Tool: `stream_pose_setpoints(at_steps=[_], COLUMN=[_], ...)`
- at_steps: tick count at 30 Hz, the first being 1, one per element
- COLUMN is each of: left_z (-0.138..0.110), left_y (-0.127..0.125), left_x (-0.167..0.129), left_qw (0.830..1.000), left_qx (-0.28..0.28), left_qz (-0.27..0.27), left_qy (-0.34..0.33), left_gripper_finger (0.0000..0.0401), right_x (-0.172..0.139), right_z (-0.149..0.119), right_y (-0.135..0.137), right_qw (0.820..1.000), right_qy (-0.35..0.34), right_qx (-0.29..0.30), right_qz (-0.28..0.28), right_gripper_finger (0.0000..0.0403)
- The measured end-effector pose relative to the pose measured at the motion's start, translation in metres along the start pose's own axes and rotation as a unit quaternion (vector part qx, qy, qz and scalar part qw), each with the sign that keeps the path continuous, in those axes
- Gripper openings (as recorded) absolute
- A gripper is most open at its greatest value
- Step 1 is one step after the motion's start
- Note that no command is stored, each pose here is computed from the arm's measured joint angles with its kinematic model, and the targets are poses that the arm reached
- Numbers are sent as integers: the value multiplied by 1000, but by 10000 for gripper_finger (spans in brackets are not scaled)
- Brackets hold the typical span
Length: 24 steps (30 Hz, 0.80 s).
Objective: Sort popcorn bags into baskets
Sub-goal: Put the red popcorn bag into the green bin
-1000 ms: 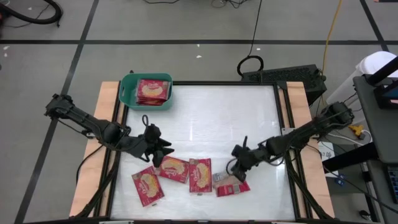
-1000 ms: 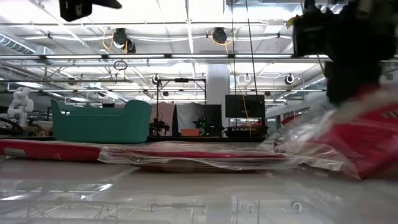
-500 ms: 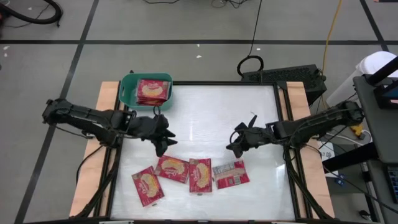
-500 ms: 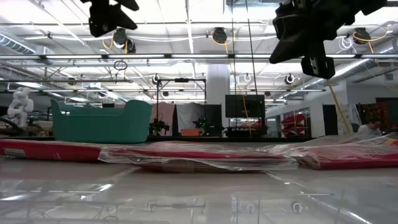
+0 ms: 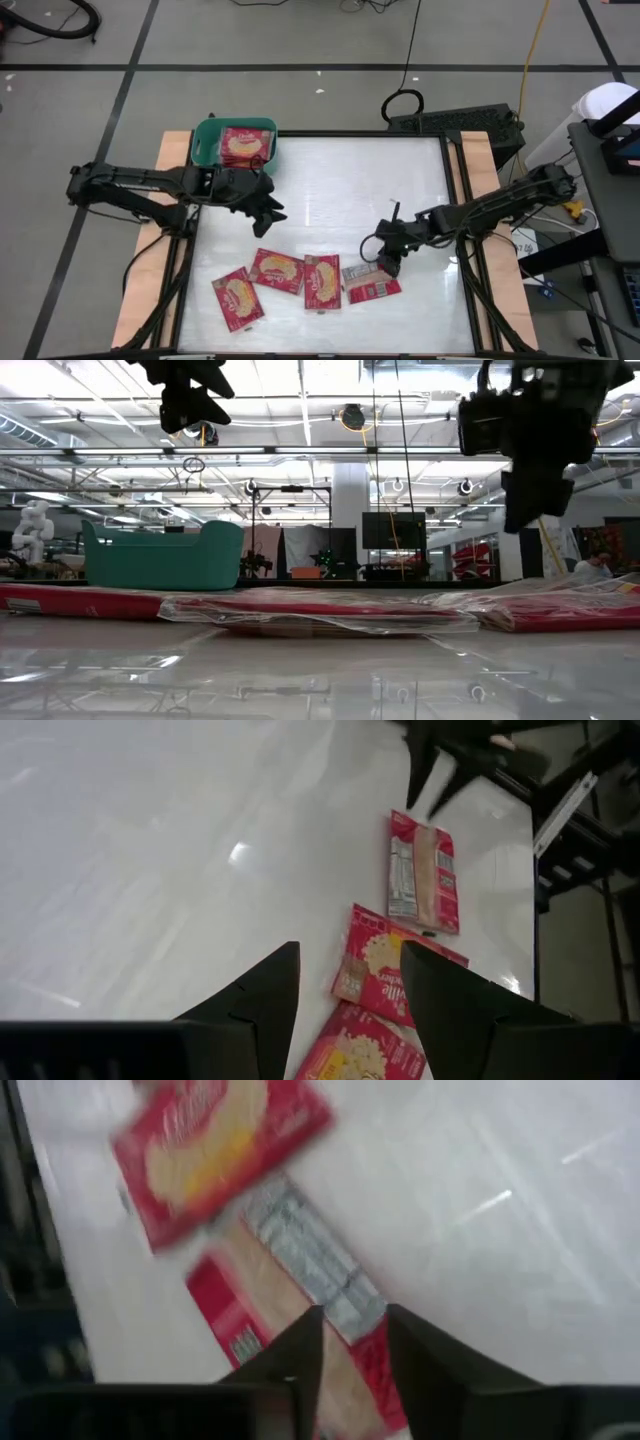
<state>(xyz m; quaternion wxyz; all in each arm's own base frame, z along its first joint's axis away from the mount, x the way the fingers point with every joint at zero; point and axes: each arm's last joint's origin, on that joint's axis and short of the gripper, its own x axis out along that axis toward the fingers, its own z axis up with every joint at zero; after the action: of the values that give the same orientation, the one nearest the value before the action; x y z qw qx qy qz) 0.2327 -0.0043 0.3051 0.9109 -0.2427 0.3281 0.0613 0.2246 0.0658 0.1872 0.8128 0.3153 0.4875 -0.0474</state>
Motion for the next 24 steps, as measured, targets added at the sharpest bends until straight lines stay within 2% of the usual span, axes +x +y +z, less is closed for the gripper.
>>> stream_pose_setpoints(at_steps=[5, 10, 17, 24], left_z=[3, 2, -2, -2], left_y=[1, -2, -9, -11], left_x=[0, 0, 0, 0], left_qw=[999, 998, 996, 994], left_qx=[-36, -64, -82, -91], left_qz=[-1, -6, 9, 33], left_qy=[-13, -15, -25, -49], left_gripper_finger=[177, 177, 177, 177], right_x=[10, 17, 31, 38], right_z=[-4, -12, -29, -42], right_y=[-2, -11, -32, -44], right_qw=[991, 979, 969, 963], right_qy=[16, 32, 18, 19], right_qx=[-135, -200, -244, -266], right_qz=[8, -2, 5, 24], right_gripper_finger=[181, 207, 200, 152])
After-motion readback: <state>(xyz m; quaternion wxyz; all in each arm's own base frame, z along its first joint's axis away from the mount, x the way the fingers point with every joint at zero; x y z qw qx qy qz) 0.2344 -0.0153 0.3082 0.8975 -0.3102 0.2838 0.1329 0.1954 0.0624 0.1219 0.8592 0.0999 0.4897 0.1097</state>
